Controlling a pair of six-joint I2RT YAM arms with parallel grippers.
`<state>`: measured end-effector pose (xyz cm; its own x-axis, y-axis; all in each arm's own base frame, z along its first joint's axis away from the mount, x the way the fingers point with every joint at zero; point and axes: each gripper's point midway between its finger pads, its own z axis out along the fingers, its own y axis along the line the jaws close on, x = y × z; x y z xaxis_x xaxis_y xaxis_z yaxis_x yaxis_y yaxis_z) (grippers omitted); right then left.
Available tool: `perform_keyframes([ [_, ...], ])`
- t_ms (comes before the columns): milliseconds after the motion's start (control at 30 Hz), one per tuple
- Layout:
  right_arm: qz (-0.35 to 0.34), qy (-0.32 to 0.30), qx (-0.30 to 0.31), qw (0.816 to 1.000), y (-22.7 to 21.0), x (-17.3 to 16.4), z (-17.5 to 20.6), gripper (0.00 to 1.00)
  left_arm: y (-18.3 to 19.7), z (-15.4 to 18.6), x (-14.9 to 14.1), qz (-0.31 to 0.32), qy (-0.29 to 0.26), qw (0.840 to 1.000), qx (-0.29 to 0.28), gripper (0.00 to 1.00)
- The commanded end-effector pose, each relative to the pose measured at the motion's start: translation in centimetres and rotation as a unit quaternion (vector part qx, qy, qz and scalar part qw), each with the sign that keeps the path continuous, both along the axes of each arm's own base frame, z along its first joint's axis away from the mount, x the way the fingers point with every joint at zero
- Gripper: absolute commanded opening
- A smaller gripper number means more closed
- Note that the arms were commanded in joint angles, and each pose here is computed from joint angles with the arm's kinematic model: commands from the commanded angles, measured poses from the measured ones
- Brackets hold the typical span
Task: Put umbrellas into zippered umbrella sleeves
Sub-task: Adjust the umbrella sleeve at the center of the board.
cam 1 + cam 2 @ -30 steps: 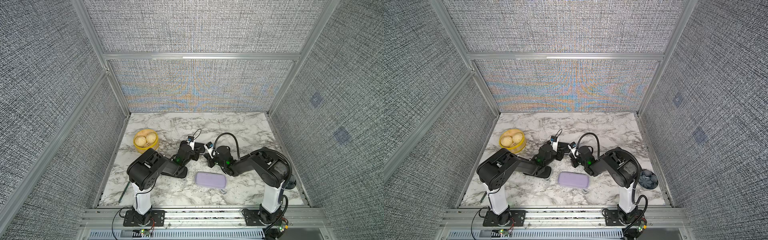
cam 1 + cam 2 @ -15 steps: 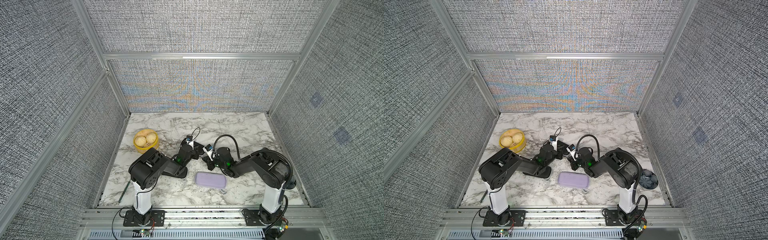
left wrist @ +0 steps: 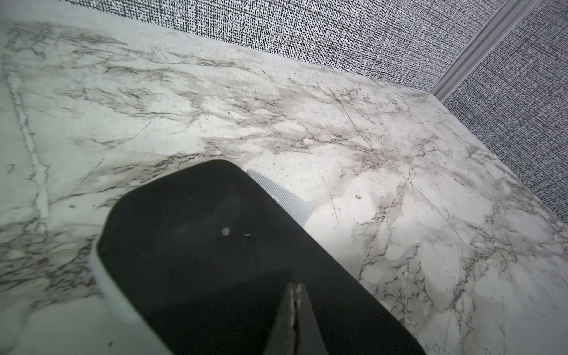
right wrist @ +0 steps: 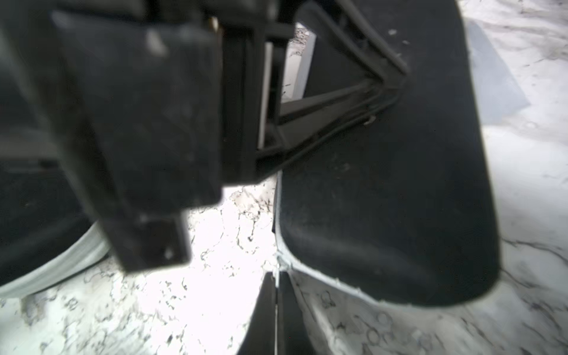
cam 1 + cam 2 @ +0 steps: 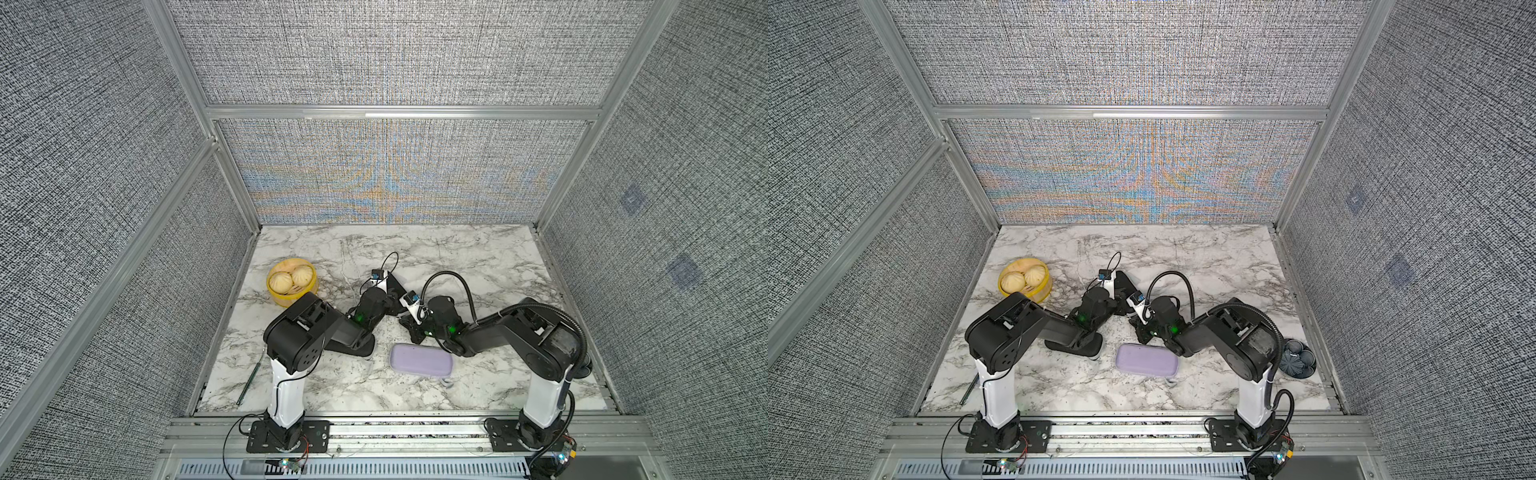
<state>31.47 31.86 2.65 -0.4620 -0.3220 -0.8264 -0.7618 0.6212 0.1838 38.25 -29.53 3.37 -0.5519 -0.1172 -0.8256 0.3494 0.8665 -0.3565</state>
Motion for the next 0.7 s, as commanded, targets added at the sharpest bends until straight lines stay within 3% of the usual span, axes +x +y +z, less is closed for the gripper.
perform_keyframes([
  [0,-0.017,0.027,-0.006,0.999,-0.8,0.4,-0.6,0.0,3.5,-8.4,-5.4,-0.01,0.173,0.979,0.107,0.1],
  [100,-0.039,0.049,-0.004,0.998,-2.5,1.3,-1.3,0.0,3.8,-5.4,-4.5,-0.012,0.137,0.986,0.099,0.29],
  [200,-0.044,0.053,0.002,0.998,-3.2,1.7,-1.4,0.0,4.5,-2.3,-3.3,0.005,0.107,0.99,0.096,0.54],
  [300,-0.047,0.052,0.002,0.998,-3.5,1.9,-1.4,0.0,5.6,-0.5,-2.0,0.02,0.112,0.988,0.105,0.71],
  [533,-0.05,0.042,0.005,0.998,-4.0,2.4,-0.7,0.0,10.3,-0.7,1.1,0.083,0.118,0.977,0.159,0.95],
  [667,-0.049,0.041,0.006,0.998,-4.1,2.5,-0.6,0.0,8.2,-0.6,2.9,0.024,0.107,0.988,0.106,0.99],
])
